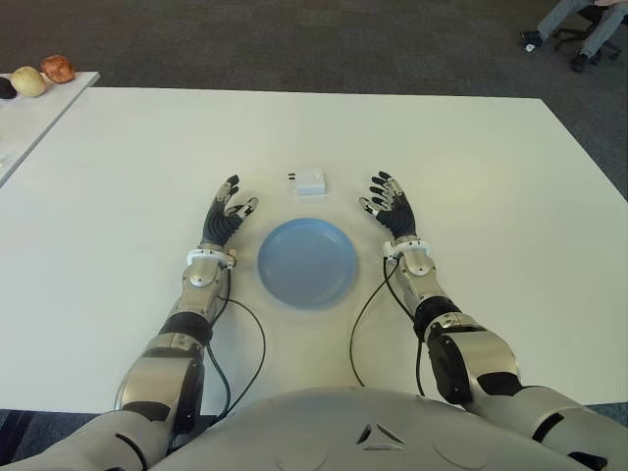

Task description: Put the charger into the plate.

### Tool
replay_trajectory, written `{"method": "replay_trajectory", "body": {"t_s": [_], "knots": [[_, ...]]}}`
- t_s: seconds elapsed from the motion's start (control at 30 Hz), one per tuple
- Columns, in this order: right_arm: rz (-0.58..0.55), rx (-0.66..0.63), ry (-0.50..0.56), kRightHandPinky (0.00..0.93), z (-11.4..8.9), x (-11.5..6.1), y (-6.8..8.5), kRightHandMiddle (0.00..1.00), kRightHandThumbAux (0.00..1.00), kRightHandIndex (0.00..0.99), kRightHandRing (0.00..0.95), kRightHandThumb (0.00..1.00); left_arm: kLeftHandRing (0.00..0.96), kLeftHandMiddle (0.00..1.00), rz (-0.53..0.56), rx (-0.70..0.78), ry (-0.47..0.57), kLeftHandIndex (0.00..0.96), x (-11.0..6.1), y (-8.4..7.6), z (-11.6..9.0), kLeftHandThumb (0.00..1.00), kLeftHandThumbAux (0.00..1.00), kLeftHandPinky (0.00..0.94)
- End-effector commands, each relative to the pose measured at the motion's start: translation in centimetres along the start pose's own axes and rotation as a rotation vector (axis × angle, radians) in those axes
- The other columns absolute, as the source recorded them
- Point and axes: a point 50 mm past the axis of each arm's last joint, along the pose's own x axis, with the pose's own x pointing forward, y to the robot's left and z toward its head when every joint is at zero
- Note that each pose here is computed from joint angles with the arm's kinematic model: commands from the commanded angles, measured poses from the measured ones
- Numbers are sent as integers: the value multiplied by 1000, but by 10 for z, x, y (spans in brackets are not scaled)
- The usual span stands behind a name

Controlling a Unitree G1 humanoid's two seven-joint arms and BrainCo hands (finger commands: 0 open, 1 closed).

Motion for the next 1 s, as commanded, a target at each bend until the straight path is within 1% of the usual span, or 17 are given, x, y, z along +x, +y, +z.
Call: {"method": "replay_trajectory", "body": {"t_s": [0.03, 0.33, 0.5, 0.73, 0.8, 0.83, 0.9, 0.93, 1.0], "knots": [[4, -7, 150, 234, -30, -20, -1, 189, 800, 108, 198, 118, 19, 23, -38, 7, 235, 0, -31, -13, -44, 0, 556, 22], [17, 4, 179, 226, -31, -18, -3, 188, 792, 106, 195, 141, 22, 26, -36, 8, 234, 0, -30, -15, -43, 0, 563, 28], [24, 7, 173, 207, -30, -16, -4, 177, 776, 102, 184, 143, 22, 25, -38, 5, 237, 0, -30, -17, -44, 0, 566, 25], [28, -13, 172, 208, -27, -13, -7, 167, 748, 92, 178, 147, 19, 22, -32, 9, 235, 0, -29, -19, -43, 0, 551, 27], [24, -23, 163, 204, -23, -10, -9, 163, 741, 92, 173, 151, 21, 24, -32, 14, 243, 0, -29, -19, -43, 0, 551, 31], [20, -39, 141, 202, -18, -5, -10, 161, 739, 92, 172, 152, 22, 24, -32, 16, 248, 0, -29, -19, -44, 0, 552, 32], [14, -56, 117, 174, -11, 0, -11, 148, 723, 91, 156, 158, 23, 25, -32, 18, 253, 0, -29, -19, -44, 0, 556, 31], [10, -78, 86, 170, -3, 6, -11, 146, 721, 90, 153, 158, 23, 26, -32, 19, 255, 0, -29, -20, -44, 0, 557, 31], [5, -146, 9, 132, 19, 20, -11, 122, 695, 84, 125, 157, 22, 25, -33, 20, 255, 0, -28, -20, -45, 0, 559, 24]]}}
